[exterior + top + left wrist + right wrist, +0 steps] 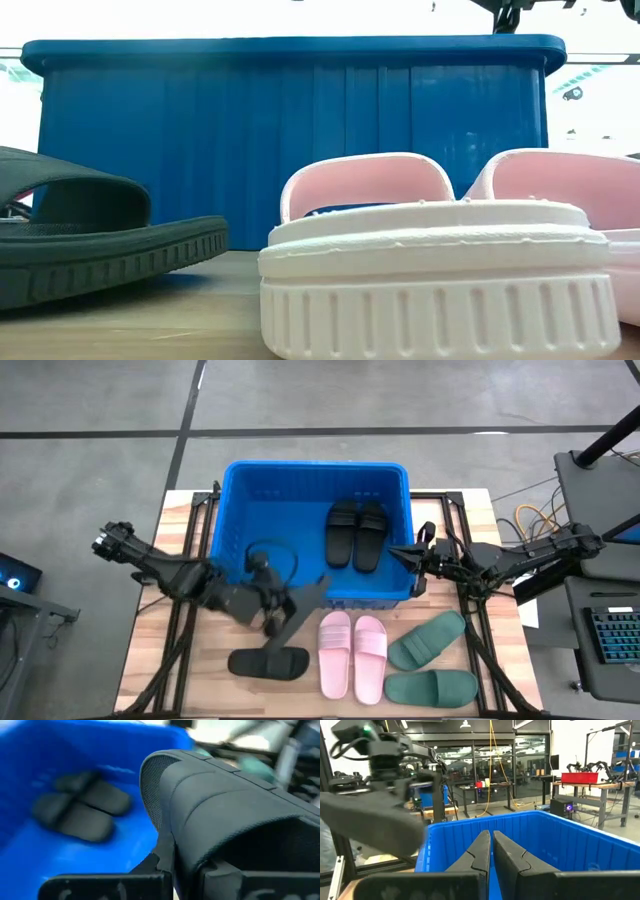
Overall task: Pick and place slides into bin
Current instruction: Put the left black slide into the blue bin
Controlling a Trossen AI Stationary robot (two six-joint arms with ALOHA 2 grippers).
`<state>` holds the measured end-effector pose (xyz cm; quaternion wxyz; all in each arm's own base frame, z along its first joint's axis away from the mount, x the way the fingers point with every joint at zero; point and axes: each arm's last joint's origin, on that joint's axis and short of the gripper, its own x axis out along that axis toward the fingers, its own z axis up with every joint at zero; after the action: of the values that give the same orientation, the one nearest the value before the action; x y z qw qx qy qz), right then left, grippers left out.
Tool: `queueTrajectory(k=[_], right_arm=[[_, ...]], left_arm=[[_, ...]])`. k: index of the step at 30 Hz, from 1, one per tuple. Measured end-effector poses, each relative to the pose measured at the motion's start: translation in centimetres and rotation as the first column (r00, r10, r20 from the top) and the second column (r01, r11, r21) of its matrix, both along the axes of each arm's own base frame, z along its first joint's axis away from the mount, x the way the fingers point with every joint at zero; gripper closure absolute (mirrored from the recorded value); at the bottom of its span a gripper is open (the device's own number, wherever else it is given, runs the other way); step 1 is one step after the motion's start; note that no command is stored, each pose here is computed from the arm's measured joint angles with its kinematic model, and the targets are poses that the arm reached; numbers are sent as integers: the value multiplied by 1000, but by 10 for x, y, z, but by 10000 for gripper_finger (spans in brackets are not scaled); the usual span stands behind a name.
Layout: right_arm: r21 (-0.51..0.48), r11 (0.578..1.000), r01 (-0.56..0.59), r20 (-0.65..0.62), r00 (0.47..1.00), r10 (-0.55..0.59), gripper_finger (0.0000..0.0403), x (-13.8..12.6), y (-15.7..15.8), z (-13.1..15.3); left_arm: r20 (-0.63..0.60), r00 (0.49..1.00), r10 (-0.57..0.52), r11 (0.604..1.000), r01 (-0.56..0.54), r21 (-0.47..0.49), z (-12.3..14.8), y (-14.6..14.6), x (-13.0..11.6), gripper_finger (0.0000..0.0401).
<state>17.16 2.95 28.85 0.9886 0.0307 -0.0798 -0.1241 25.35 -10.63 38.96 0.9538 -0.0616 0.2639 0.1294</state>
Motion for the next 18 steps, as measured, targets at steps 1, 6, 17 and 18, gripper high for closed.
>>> queueTrajectory(k=[1, 6, 17, 18], right_arm=[[6, 1000, -1, 1, 1000, 1, 390, 0, 0, 0], [37, 999, -6, 9, 1000, 6, 390, 0, 0, 0], [84, 996, -14, 22, 1000, 13, 390, 0, 0, 0], [84, 996, -14, 22, 1000, 13, 390, 0, 0, 0]], left_arm=[[16, 999, 37, 999, -37, 18, 1, 8, 3, 401], [48, 980, 194, 973, -199, 114, 5, 44, 15, 401], [-74, 942, 327, 887, -279, 369, -6, 113, 37, 401], [-97, 937, 336, 878, -275, 391, -9, 119, 40, 401]])
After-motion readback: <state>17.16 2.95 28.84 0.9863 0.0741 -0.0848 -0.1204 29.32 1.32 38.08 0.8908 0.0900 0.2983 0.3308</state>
